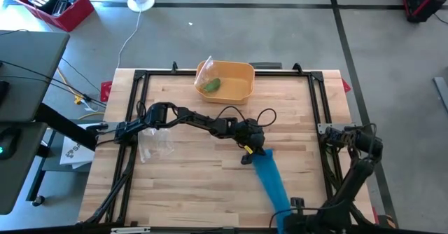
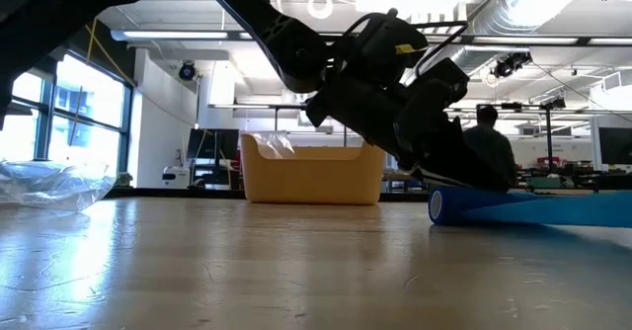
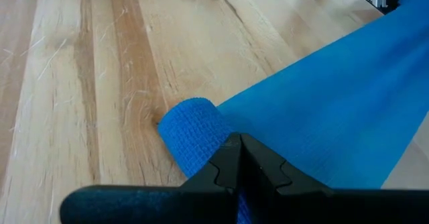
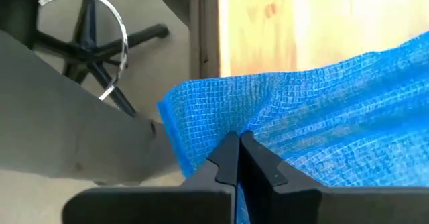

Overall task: Roll bandage
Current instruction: Roll the blue bandage

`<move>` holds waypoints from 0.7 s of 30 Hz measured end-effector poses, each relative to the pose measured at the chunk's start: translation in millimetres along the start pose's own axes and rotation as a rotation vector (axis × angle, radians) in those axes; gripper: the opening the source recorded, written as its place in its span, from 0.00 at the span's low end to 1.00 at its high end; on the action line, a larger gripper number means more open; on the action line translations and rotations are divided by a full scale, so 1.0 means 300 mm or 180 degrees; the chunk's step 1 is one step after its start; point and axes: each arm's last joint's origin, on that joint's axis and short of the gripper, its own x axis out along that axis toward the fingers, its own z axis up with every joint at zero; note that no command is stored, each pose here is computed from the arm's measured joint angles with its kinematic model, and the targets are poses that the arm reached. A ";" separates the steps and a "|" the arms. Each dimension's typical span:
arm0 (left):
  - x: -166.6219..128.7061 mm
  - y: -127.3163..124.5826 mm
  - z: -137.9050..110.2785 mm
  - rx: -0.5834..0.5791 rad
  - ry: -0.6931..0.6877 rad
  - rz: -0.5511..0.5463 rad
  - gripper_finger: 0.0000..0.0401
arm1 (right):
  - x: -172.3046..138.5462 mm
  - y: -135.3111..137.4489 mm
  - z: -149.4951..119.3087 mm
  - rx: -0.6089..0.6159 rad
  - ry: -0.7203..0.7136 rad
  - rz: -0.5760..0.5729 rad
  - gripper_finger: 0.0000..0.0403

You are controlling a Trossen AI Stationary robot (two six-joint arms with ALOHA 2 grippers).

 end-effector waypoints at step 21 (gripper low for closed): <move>0.009 -0.023 0.005 0.0026 -0.0033 -0.0032 0.02 | 0.018 -0.096 0.116 -0.0245 -0.0261 -0.0104 0.46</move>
